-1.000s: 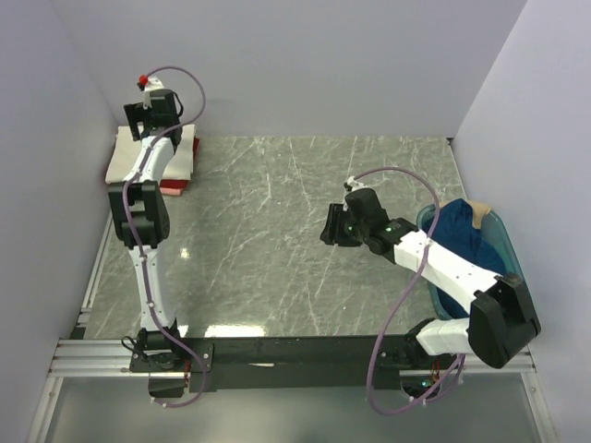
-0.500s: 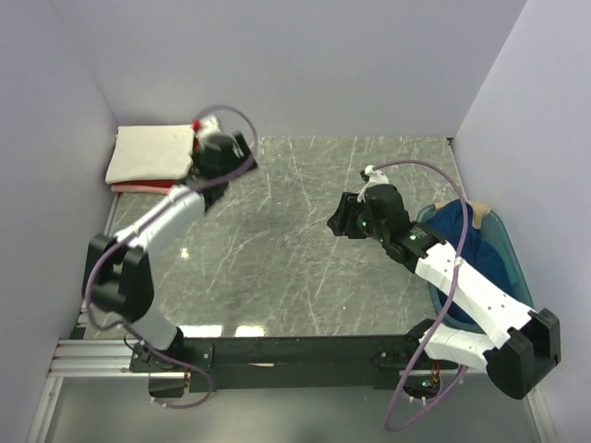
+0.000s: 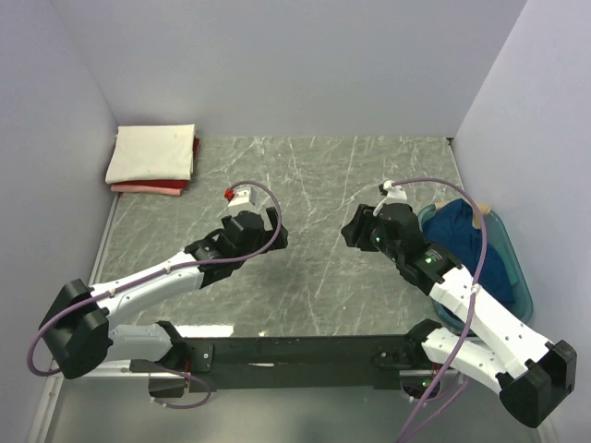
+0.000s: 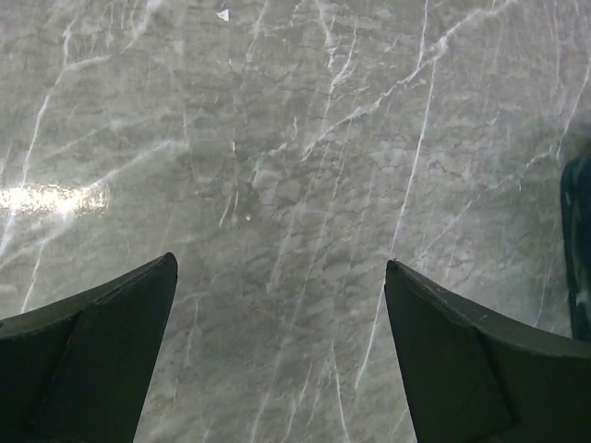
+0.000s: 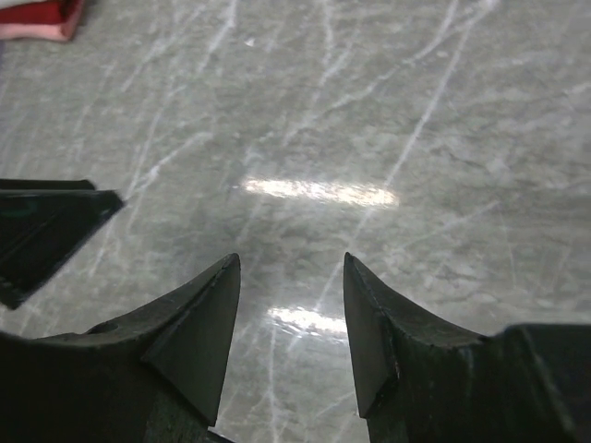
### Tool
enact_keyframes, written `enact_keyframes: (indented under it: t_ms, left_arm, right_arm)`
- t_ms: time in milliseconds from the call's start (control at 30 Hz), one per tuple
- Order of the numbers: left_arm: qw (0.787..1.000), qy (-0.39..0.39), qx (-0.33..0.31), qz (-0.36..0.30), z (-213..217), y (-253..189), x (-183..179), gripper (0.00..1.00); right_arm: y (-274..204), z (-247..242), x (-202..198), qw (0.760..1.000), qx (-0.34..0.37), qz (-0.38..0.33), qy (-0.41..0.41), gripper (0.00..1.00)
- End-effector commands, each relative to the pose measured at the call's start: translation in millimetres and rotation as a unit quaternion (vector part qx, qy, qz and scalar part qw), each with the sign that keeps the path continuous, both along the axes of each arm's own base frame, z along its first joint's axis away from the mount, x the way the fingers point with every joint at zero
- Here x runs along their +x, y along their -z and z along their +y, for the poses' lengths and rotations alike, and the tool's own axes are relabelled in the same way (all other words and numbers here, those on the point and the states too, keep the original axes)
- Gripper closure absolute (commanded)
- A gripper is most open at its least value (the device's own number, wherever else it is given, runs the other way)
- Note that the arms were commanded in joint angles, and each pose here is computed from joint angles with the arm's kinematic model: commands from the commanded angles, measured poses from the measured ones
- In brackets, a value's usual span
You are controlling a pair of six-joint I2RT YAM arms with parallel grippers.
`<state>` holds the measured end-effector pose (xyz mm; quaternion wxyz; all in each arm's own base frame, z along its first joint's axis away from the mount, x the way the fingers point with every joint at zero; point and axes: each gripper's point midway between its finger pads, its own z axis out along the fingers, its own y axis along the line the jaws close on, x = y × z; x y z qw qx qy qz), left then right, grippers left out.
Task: Fold and stack the t-shirts
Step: Reset both grippers
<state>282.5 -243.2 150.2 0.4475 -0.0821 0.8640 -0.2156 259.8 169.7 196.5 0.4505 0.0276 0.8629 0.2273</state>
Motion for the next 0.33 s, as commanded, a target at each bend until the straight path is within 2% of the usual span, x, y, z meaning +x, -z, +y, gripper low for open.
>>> enact_keyframes:
  t_ms: [0,300]
  left_arm:
    - [0.999,-0.01,-0.042,-0.027,-2.6,-21.5,1.4,0.01]
    - [0.998,0.013,-0.056,-0.038,-9.3,-39.4,-1.0,0.01]
  right_arm:
    - [-0.5,-16.3,5.1,0.999,-0.008,-0.022,0.045,0.44]
    - [0.1,-24.6,3.2,0.997,-0.004,-0.034,0.063,0.45]
